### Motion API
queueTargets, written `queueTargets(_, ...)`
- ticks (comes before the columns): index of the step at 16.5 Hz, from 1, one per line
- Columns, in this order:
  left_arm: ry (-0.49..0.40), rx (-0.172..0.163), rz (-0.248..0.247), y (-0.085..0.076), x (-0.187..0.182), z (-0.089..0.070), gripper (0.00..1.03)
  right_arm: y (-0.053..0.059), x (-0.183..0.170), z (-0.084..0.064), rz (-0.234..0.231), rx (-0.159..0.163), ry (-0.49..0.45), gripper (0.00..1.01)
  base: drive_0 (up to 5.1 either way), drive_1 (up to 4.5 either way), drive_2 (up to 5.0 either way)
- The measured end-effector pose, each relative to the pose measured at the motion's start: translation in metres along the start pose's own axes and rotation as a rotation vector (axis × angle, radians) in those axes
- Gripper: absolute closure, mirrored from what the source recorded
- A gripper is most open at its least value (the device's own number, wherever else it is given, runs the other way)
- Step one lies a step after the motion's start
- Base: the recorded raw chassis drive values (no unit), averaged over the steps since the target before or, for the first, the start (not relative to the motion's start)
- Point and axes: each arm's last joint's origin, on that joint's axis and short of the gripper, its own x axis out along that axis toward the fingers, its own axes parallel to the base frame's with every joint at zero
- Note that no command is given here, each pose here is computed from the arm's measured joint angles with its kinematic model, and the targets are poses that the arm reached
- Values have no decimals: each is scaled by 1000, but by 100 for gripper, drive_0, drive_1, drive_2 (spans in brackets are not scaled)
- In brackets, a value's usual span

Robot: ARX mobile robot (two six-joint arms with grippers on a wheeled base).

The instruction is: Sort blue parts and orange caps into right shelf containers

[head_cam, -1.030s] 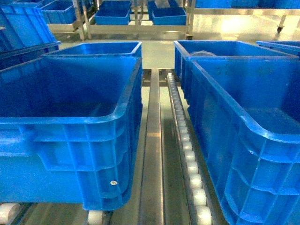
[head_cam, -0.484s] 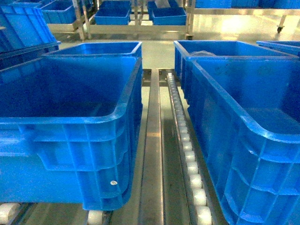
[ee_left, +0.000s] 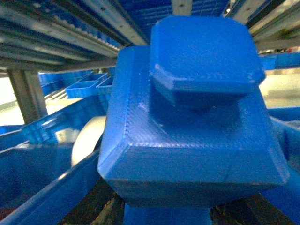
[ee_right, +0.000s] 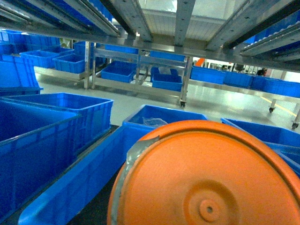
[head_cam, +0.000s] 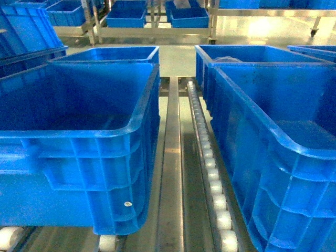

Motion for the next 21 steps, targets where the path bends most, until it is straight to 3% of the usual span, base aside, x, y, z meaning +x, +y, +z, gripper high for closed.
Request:
queueTargets(1, -20, -22, -24, 0, 25, 10, 63, -3, 22, 7, 3, -1, 5, 58, 0, 0, 0)
queueTargets(2, 26, -58, -68, -4, 56, 10, 63, -6, 54, 18, 13, -10, 3, 58, 0, 0, 0)
queueTargets(3, 100, -80, -88, -11, 82, 3, 63, -8, 83, 17, 17, -8, 46, 58, 0, 0, 0)
queueTargets(4, 201, -96, -125, -22, 108, -12, 63, -10, 117, 3, 8, 1, 136, 58, 0, 0, 0)
queueTargets(6, 259, -102, -142, -29, 124, -20, 63, -8, 143, -15, 3, 7, 231, 58, 0, 0, 0)
queueTargets(7, 284, -108, -135, -37, 146, -24, 63, -6, 163, -28, -28, 3, 270, 58, 0, 0, 0)
queueTargets(8, 286, -133, -131, -41, 159, -26, 63, -5, 185, -31, -47, 2, 269, 58, 0, 0, 0)
queueTargets(9, 281, -156, -125, -42, 158, -27, 51, -4, 191, -25, -69, 9, 223, 51, 0, 0, 0)
queueTargets(10, 269, -181, -128, -41, 155, -26, 38, 0, 191, -21, -60, 16, 200, 38, 0, 0, 0)
queueTargets(13, 271, -191, -109, -37, 148, -23, 10, 4, 189, -25, -52, 17, 222, 7, 0, 0, 0)
queueTargets(14, 274, -191, -104, -36, 148, -23, 5, 4, 189, -24, -57, 17, 219, 2, 0, 0, 0)
queueTargets(16, 236, -186, -97, -35, 147, -23, 9, 3, 188, -24, -68, 31, 235, 6, 0, 0, 0)
queueTargets(18, 218, -170, -99, -31, 118, -30, 31, 3, 162, -27, -80, 80, 243, 26, 0, 0, 0)
queueTargets(19, 220, -170, -112, -24, 103, -35, 43, 1, 143, -27, -87, 93, 236, 39, 0, 0, 0)
queueTargets(21, 226, -166, -85, -15, 84, -41, 61, -2, 122, -28, -96, 100, 233, 58, 0, 0, 0)
